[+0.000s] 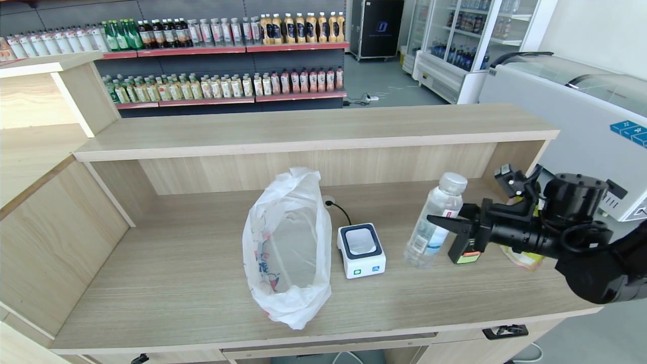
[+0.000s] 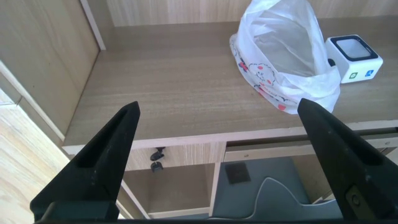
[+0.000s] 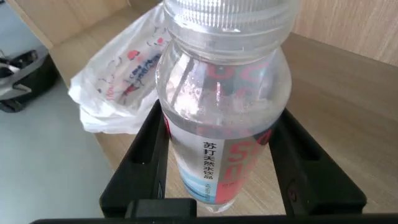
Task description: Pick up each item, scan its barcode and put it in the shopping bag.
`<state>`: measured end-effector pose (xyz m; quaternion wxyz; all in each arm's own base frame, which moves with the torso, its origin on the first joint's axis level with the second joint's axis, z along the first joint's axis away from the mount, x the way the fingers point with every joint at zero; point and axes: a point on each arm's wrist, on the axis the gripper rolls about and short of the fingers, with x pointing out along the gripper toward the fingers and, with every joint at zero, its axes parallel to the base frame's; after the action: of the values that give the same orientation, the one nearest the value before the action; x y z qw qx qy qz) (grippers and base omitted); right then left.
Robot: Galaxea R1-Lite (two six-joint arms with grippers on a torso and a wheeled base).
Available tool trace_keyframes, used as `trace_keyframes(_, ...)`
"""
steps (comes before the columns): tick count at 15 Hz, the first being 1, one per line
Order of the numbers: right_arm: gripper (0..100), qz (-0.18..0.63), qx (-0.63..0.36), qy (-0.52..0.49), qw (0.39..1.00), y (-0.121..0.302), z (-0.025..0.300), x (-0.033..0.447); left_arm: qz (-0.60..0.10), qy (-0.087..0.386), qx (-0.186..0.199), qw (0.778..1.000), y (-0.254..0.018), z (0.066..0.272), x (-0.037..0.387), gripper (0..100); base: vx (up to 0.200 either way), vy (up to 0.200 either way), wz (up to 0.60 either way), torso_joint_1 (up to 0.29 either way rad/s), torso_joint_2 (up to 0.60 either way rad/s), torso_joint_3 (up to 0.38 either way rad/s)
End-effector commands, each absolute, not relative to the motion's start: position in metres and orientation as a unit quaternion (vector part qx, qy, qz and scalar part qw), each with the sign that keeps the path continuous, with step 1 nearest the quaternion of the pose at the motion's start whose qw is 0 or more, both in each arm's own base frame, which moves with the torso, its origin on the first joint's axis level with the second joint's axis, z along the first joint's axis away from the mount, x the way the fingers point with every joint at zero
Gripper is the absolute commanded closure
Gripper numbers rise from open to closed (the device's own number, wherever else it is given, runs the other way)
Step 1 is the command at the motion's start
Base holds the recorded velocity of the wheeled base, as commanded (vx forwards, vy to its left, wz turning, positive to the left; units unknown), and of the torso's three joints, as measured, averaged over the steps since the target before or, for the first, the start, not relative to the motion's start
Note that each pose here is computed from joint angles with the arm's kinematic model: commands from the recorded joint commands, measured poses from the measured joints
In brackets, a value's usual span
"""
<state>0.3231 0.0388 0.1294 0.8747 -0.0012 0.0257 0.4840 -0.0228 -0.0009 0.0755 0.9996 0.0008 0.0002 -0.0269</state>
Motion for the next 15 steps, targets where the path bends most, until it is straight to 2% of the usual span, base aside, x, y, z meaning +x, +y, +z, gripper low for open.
trace_keyframes(1, 100, 0.545, 0.03, -0.032, 0.837, 0.035, 0.23, 0.265, -0.027, 0.001, 0.001, 1.0, -0.001, 0.076, -0.023, 0, 0.0, 0.0, 0.0, 0.0, 0.0, 0.0)
trace_keyframes(5, 100, 0.636, 0.098, 0.014, 0.765, 0.032, 0.283, 0.217, -0.027, 0.001, 0.001, 1.0, -0.001, 0.076, -0.023, 0, 0.0, 0.0, 0.0, 0.0, 0.0, 0.0)
trace_keyframes(15, 100, 0.717, 0.121, 0.064, 0.684, 0.054, 0.311, 0.18, -0.027, 0.001, 0.001, 1.0, -0.001, 0.076, -0.023, 0, 0.0, 0.0, 0.0, 0.0, 0.0, 0.0)
